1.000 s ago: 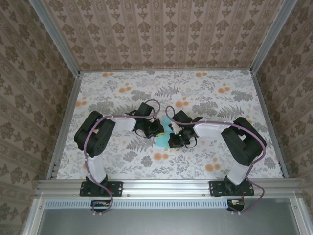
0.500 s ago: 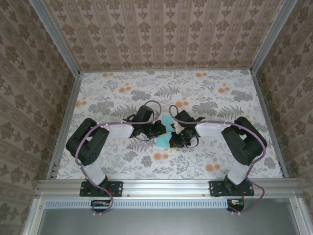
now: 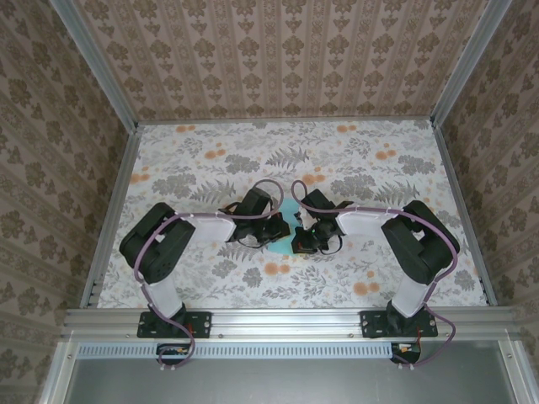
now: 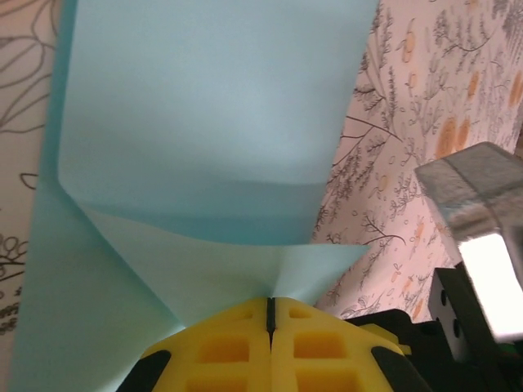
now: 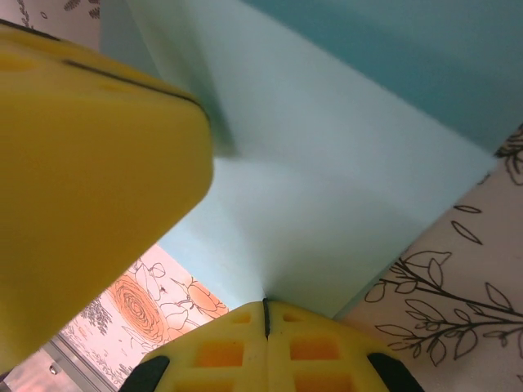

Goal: Fold a paper plane with a square sheet of paper (pick it up from the middle)
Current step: Fold the triangle a second time at the center of the table.

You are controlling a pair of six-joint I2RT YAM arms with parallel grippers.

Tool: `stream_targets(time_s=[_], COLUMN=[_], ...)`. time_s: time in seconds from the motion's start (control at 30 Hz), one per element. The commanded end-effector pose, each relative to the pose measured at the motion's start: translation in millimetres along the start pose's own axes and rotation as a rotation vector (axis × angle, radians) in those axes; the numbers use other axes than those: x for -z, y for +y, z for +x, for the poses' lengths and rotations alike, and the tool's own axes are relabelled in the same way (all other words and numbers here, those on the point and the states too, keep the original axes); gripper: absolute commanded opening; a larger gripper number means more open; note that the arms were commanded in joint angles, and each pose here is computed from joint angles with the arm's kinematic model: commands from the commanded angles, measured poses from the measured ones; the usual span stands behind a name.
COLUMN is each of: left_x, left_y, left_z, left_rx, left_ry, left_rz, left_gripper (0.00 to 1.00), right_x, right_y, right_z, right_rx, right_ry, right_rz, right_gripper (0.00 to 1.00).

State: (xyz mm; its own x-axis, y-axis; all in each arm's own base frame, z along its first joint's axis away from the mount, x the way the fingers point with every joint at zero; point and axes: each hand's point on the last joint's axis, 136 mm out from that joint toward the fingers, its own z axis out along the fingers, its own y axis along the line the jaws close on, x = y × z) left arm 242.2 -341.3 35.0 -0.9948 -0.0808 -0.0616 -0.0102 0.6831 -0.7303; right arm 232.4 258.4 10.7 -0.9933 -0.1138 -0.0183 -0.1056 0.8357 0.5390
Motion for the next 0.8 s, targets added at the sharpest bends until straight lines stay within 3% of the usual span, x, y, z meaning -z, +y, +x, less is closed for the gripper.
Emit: stream_targets(time_s=[0.0,0.5,0.77], left_x=[-7,-14,-14], left_y=[15,43,42], left_z=[8,15,15], left_rx=[0.043,0.113,0.108], left_ry=[0.025,0.053,0.055], left_rz=[-0.044,-0.144,-0.144], left_gripper=[0.05,0.05,0.05], right_x=[-12,20,8], right_y=[-34,23,10], right_z=[29,-8,-16], right_rx=[-0.102,-0.002,0.0], right_ry=[0.11,-0.01,0.02], right_rz=[0.113,-0.047,0.026], right_gripper=[0.03,0.04,0.04])
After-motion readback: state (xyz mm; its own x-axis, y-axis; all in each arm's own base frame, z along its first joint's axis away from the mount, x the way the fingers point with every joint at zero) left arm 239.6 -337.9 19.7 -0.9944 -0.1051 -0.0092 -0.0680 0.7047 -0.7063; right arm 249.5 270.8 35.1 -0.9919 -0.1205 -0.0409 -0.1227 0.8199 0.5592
